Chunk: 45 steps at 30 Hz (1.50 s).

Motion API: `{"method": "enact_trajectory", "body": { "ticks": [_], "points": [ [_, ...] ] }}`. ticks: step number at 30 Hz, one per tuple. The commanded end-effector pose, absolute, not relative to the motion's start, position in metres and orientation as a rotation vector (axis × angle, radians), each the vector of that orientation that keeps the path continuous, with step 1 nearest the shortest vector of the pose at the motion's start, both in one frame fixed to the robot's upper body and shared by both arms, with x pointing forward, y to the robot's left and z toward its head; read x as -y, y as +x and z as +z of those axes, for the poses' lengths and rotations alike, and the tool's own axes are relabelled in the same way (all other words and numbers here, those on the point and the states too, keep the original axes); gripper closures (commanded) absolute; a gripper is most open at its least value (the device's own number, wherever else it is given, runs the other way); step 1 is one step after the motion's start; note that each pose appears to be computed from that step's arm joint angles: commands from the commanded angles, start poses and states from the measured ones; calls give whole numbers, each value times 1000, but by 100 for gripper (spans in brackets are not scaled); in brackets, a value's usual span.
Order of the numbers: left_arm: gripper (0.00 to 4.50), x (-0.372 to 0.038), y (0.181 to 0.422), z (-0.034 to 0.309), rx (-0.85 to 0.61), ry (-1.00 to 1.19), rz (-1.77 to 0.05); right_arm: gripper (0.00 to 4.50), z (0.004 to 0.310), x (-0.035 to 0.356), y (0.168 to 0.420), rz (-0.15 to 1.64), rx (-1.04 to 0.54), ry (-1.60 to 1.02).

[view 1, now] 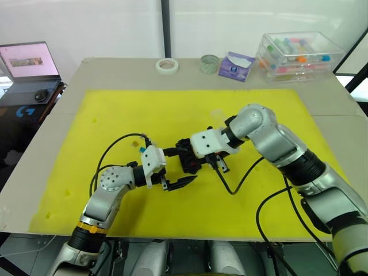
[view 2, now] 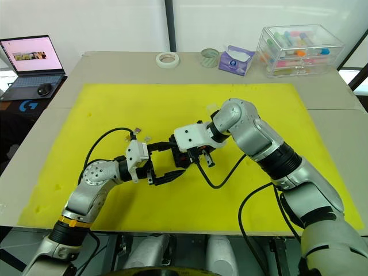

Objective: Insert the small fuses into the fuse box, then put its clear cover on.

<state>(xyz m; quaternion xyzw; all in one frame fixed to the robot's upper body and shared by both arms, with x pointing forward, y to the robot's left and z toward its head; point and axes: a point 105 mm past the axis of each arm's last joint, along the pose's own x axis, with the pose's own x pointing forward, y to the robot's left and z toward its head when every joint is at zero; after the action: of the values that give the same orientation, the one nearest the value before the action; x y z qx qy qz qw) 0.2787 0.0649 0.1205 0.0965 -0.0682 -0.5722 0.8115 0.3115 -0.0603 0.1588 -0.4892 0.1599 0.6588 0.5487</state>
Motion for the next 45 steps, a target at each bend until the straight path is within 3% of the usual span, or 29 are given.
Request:
{"method": "enact_trajectory", "body": {
  "ticks": [1, 14, 42, 45],
  "points": [
    [7, -64, 277, 123, 161, 203, -1231, 450, 168, 59, 314, 1521, -347, -1180],
    [7, -63, 279, 122, 159, 200, -1236, 450, 171, 61, 314, 1456, -368, -1090],
    [7, -62, 278, 123, 165, 193, -1228, 450, 167, 57, 315, 1430, -333, -1166],
    [0, -62, 278, 123, 164, 193, -1228, 385, 173, 56, 313, 1439, -313, -1158]
  ]
}}
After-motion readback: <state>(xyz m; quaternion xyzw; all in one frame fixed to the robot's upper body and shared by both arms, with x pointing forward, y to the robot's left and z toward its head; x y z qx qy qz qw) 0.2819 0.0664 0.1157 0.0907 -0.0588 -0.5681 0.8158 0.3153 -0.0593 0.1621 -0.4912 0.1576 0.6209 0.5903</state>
